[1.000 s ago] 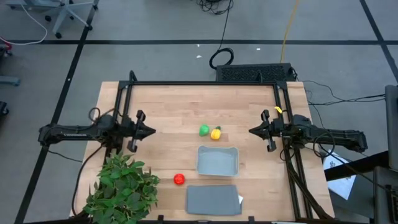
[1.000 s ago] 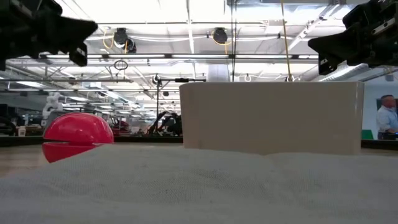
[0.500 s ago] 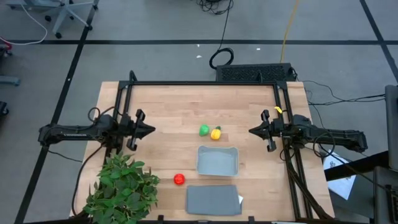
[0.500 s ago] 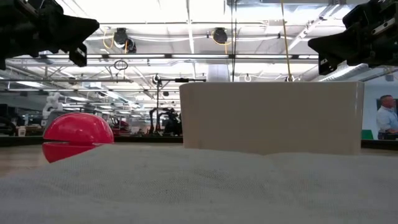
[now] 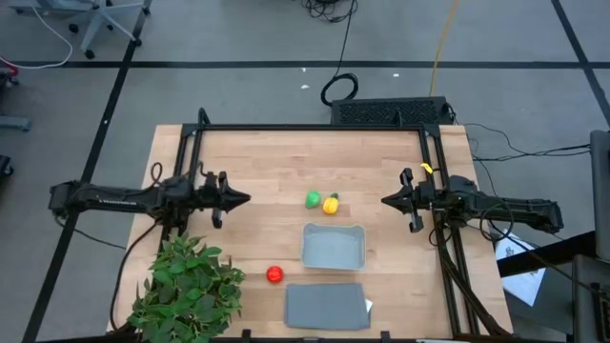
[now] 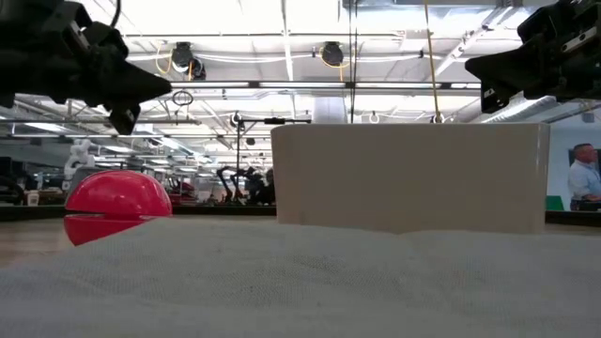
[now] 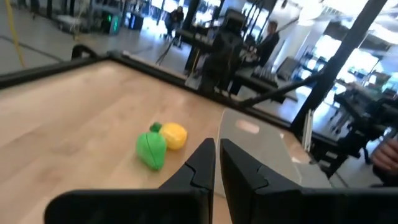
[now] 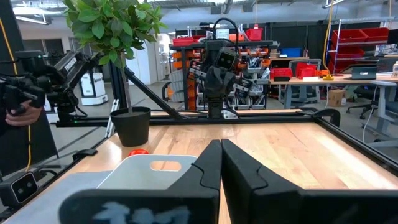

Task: Pick and placing Produce into tupperware
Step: Put the red tomato into the gray bin

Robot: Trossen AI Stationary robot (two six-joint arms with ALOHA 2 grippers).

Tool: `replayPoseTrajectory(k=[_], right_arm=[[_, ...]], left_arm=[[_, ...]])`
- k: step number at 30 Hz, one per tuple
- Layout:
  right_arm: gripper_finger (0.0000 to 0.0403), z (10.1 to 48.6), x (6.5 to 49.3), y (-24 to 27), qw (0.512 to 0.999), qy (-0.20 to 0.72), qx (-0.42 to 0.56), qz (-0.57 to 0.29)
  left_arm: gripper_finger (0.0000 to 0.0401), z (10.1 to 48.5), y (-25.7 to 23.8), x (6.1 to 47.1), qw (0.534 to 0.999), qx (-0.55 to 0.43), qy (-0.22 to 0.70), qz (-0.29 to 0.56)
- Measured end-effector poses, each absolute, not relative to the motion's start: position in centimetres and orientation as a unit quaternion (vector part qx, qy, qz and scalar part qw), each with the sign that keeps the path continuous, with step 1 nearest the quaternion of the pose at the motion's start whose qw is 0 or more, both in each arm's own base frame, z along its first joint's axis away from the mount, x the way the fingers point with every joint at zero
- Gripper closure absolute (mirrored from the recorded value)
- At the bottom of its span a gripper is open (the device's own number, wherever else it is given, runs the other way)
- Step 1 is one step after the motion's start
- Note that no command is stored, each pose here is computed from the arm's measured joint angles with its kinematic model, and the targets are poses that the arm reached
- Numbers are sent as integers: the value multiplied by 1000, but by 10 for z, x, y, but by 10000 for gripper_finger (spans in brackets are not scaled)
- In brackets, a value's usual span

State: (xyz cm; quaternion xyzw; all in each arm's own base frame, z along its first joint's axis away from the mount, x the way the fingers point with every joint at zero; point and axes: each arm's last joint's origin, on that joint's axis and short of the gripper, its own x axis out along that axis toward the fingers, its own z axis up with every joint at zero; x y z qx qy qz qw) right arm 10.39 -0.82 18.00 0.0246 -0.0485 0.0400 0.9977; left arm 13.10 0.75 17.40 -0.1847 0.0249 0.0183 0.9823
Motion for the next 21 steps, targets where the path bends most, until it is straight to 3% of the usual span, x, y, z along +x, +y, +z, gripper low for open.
replayPoseTrajectory(k=[5,9,21], right_arm=[[403,180,104,-8,998,-49,24,40],[403,180,104,-8,998,-49,23,40],[403,180,104,-8,998,-48,24,40]], left_arm=[[375,179,7,145,986,-155,53,14],[375,183,6,154,992,-123,21,5],[375,170,9,166,985,-160,56,23]])
